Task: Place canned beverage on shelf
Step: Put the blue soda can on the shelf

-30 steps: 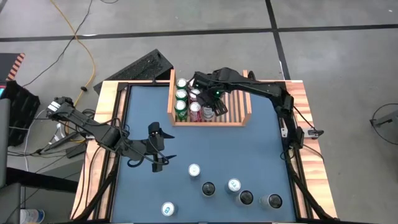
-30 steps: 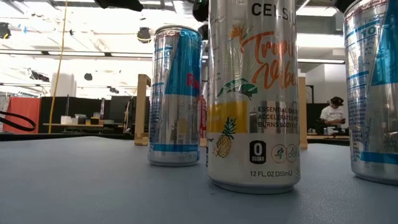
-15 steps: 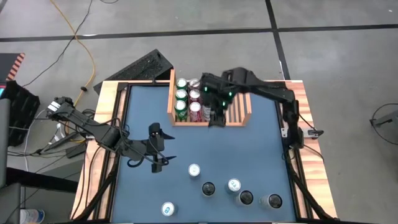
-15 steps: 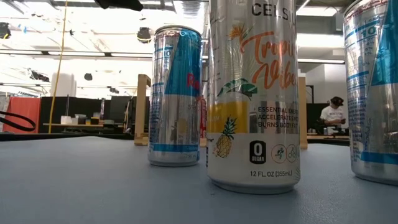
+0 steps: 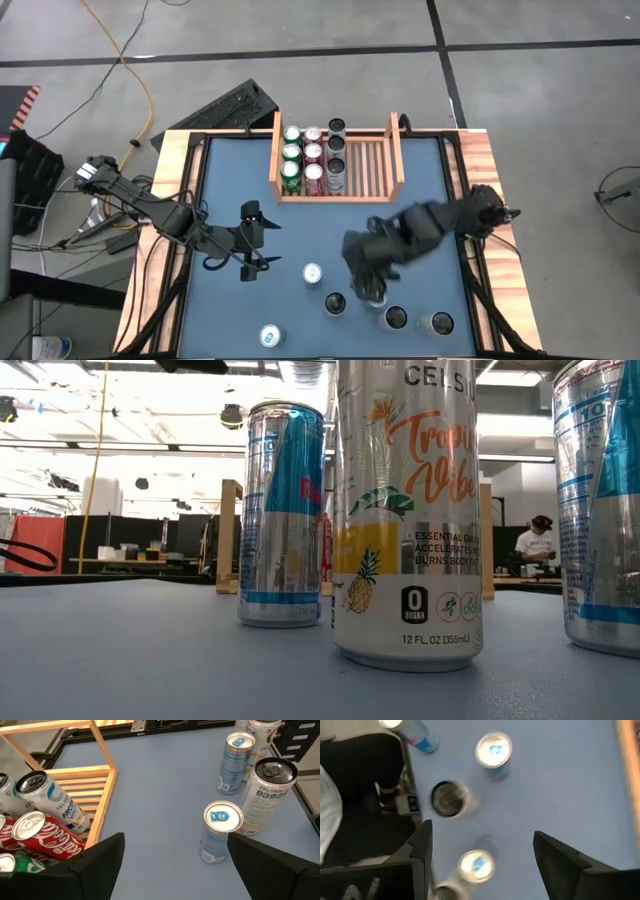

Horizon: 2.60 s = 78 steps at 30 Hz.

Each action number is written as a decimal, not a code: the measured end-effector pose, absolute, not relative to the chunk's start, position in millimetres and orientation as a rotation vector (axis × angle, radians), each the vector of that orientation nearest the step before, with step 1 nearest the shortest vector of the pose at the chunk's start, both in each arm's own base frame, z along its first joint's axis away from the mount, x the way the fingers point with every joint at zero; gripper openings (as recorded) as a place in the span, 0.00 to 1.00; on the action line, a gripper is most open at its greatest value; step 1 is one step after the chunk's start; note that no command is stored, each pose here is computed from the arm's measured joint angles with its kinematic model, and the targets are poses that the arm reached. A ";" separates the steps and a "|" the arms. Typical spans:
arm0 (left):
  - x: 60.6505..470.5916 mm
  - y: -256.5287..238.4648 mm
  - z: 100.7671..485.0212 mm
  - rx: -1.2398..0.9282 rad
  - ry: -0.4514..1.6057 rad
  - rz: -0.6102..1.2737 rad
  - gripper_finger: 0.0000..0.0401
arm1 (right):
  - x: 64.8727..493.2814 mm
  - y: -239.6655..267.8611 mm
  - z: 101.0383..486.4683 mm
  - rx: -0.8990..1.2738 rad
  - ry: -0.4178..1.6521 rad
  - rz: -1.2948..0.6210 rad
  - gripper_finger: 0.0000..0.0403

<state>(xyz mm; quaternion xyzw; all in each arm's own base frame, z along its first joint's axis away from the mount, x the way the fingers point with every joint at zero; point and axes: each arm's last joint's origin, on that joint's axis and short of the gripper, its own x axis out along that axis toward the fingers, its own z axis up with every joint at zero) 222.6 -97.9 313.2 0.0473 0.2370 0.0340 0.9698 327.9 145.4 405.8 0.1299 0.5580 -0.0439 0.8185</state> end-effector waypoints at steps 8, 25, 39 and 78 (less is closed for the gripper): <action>222.6 -97.9 313.3 0.107 0.478 0.066 0.85 | 310.8 193.1 351.2 0.444 1.331 -0.389 0.62; 222.6 -97.9 313.3 0.124 0.478 0.064 0.85 | 311.1 201.5 296.2 0.539 1.568 -0.386 0.62; 222.6 -97.8 313.2 0.125 0.479 0.064 0.85 | 313.9 198.2 294.4 0.296 1.535 -0.224 0.62; 222.6 -97.1 313.5 0.098 0.472 0.098 0.85 | 313.6 211.8 295.1 -0.183 1.406 0.120 0.62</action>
